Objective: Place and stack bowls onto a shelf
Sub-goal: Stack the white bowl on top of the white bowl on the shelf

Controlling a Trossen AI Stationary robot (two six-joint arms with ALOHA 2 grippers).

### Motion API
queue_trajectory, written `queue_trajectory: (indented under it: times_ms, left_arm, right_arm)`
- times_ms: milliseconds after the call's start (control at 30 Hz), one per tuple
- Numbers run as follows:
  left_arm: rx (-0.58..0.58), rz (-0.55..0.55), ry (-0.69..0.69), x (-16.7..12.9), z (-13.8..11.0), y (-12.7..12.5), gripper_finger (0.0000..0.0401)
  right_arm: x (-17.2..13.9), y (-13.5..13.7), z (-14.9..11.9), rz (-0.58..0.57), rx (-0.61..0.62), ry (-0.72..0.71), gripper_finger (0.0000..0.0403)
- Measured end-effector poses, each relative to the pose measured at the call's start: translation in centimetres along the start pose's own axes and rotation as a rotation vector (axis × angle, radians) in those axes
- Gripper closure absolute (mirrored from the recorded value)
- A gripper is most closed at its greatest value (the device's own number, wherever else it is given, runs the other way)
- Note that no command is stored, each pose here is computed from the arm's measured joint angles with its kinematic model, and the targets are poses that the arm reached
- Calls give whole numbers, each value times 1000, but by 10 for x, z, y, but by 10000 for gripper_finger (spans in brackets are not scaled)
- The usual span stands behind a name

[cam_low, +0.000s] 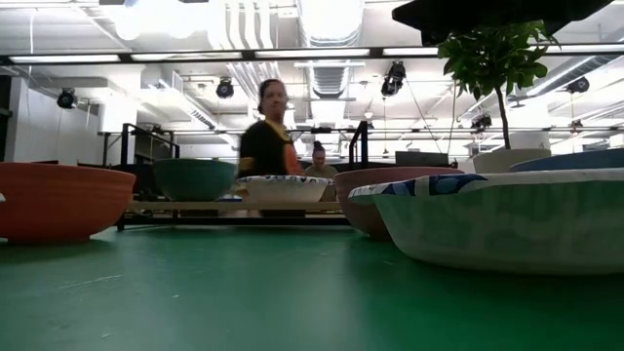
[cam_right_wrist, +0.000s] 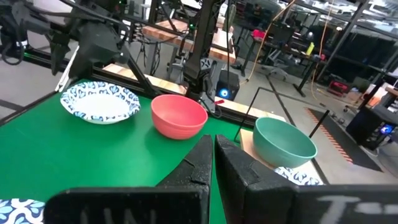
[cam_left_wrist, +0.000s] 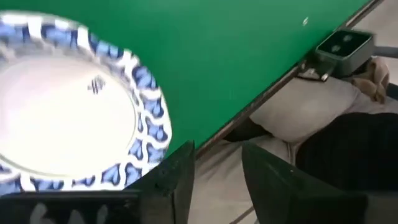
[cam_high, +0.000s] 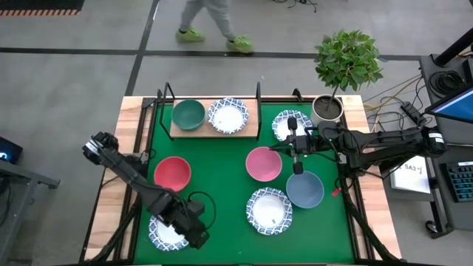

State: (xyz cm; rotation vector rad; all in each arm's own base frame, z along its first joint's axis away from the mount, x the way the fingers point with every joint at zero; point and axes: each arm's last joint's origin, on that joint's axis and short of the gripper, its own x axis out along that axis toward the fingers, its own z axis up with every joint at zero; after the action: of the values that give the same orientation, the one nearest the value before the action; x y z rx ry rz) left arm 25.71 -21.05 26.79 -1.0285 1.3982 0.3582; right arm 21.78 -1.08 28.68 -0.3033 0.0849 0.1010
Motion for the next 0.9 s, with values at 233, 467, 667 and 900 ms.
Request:
queue_trajectory:
  times_ms: [233, 467, 667, 900]
  left_arm:
    - [-93, 80, -24, 15, -6, 4, 240]
    - [-134, 133, -31, 35, -4, 3, 239]
    - [-135, 169, -54, 51, -2, 3, 241]
    - [-112, 219, -120, 69, -2, 6, 241]
  right_arm:
    - [0, 0, -1, 3, -21, 10, 394]
    - [0, 1, -2, 8, -16, 26, 394]
    - [0, 1, -3, 9, -7, 27, 394]
    - [0, 1, -3, 10, -2, 32, 394]
